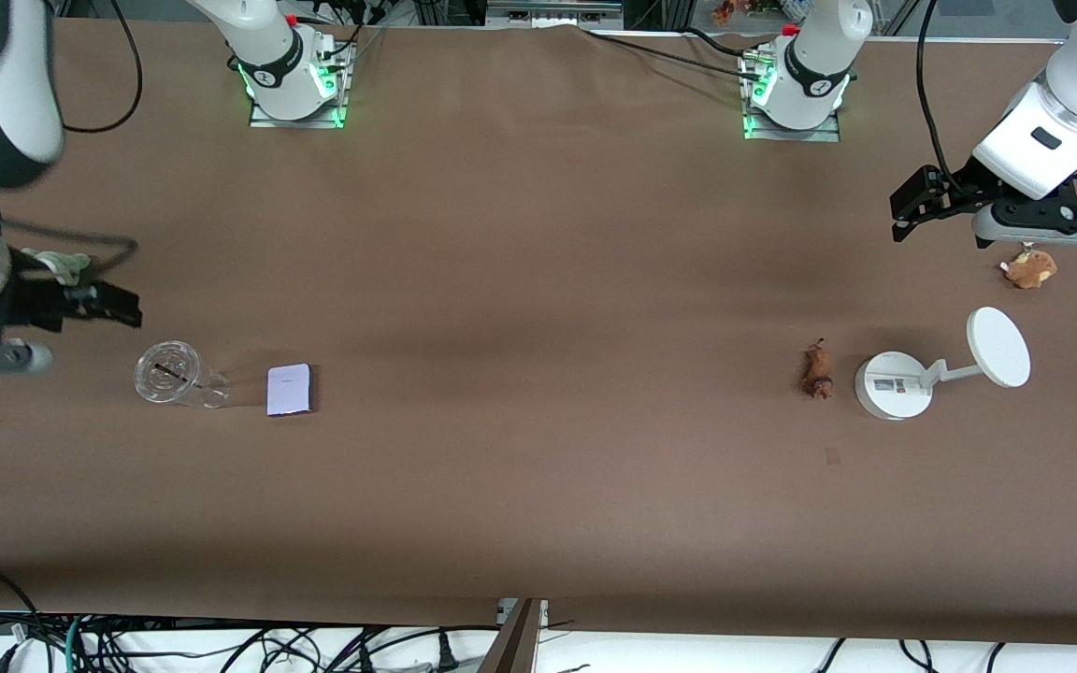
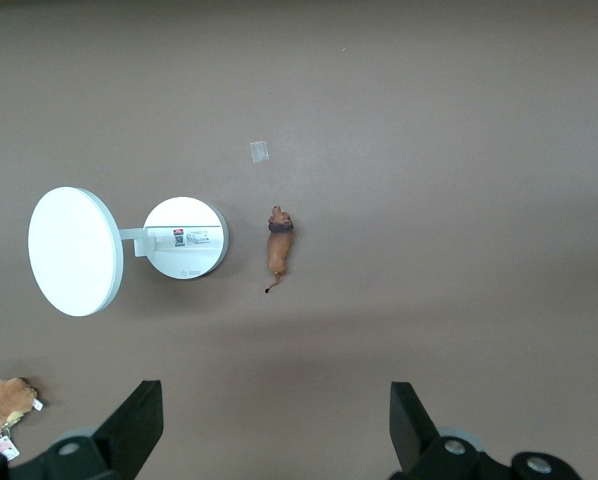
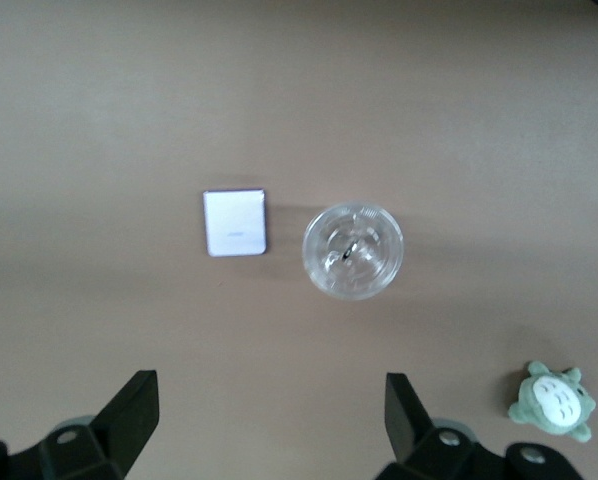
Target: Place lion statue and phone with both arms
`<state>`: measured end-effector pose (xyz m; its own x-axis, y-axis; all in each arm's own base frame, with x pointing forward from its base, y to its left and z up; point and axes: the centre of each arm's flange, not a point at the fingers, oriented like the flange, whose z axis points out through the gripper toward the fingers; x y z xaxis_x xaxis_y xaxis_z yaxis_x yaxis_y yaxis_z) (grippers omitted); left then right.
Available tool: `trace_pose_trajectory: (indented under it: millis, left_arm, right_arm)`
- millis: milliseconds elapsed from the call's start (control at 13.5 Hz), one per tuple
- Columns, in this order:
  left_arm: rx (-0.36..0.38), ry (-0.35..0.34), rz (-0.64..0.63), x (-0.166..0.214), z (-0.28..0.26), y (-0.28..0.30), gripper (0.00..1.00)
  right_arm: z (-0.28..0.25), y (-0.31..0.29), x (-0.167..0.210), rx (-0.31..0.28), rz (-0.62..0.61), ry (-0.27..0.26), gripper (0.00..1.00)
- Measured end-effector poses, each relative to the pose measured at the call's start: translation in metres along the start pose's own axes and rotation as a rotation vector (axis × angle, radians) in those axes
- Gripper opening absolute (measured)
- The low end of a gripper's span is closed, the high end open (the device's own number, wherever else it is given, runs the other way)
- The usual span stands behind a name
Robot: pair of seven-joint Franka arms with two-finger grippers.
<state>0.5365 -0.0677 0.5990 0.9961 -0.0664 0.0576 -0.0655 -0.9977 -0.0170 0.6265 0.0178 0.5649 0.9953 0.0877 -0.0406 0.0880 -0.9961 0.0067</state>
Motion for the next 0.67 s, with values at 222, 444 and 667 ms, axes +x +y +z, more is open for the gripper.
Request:
trace_pose_trajectory:
  millis: [222, 444, 667]
  left_arm:
    - [0.0, 0.0, 0.001, 0.0, 0.0, 0.001, 1.0]
    - [0.0, 0.0, 0.004, 0.0, -0.002, 0.002, 1.0]
    - [0.001, -0.012, 0.008, -0.002, -0.004, 0.004, 1.0]
  right_arm:
    - [-0.029, -0.005, -0.039, 0.011, -0.009, 0.025, 1.0]
    - [-0.038, -0.001, -0.057, 0.013, -0.003, 0.032, 1.0]
    - [-0.032, 0.006, -0.06, 0.015, 0.009, 0.004, 1.0]
